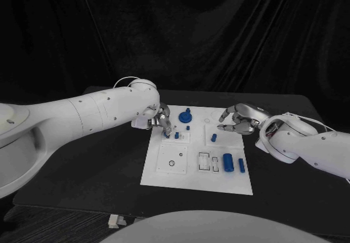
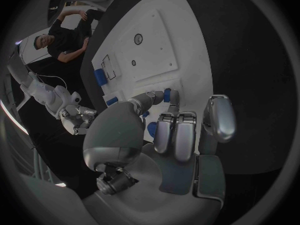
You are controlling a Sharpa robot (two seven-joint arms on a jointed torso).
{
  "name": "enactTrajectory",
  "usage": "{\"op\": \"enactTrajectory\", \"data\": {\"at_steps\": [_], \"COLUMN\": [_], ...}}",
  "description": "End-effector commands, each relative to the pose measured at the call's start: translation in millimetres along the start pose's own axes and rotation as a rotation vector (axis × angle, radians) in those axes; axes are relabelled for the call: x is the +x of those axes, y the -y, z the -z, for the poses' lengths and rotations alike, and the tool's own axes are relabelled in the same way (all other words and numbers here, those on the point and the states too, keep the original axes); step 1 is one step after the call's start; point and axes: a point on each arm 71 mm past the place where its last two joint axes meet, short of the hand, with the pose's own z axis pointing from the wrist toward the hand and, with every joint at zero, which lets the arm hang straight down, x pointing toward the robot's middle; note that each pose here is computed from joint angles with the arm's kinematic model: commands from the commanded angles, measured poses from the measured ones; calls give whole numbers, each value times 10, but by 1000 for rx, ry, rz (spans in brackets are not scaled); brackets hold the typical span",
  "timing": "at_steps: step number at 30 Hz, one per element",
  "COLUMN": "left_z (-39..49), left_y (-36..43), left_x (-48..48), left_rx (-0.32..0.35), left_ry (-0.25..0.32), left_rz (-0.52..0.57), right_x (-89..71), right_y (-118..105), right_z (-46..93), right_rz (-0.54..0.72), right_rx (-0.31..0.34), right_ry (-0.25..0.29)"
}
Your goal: Assemble the parts on the task board
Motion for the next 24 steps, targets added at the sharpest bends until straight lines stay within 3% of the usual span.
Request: {"op": "enactTrajectory", "data": {"at_steps": [1, 24], "left_z": [-9, -84], "left_y": [33, 35], "left_x": [19, 60], "left_rx": [6, -14], "left_ry": [-17, -33], "left_rz": [-7, -3], "right_x": [17, 22], "right_y": [10, 8], "right_z": [4, -6], "right_rz": [0, 1], "right_rx": [16, 18], "right_ry": [-11, -13]}}
